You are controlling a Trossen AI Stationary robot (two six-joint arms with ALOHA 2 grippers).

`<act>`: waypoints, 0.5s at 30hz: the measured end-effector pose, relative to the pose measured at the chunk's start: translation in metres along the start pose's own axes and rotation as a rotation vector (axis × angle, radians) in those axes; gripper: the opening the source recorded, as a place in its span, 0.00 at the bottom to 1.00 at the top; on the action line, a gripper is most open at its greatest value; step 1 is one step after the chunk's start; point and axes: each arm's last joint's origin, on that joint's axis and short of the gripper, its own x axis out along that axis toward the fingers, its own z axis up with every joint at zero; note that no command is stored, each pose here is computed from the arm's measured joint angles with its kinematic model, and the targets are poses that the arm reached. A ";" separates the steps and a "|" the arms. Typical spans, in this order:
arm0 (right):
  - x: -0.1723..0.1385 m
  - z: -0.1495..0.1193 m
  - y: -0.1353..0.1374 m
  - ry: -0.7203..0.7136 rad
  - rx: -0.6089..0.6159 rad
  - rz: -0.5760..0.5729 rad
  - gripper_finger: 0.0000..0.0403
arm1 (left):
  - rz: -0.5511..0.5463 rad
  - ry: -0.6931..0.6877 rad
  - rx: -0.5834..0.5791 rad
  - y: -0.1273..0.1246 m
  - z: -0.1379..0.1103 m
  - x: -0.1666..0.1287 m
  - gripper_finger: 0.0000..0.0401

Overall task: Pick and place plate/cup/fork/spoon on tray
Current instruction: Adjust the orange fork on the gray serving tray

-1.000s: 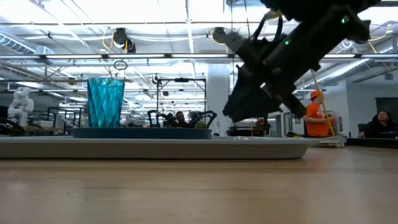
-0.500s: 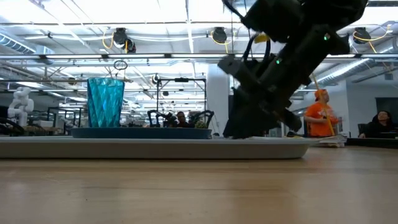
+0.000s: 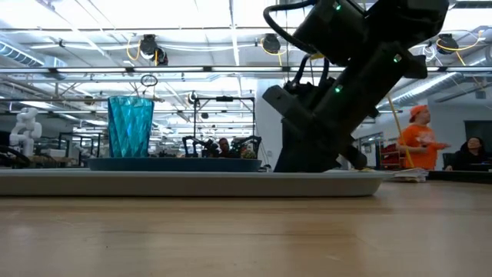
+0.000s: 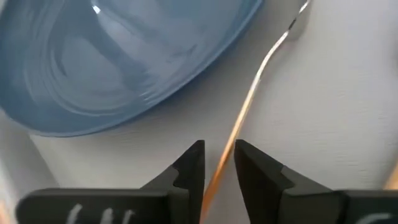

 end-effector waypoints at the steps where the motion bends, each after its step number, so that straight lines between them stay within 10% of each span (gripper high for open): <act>1: 0.000 -0.001 0.000 -0.008 -0.004 -0.009 0.18 | 0.000 0.000 0.000 0.000 0.000 0.000 0.42; 15: -0.012 0.001 0.003 -0.125 0.009 -0.049 0.01 | -0.031 0.006 0.001 -0.003 -0.001 -0.001 0.42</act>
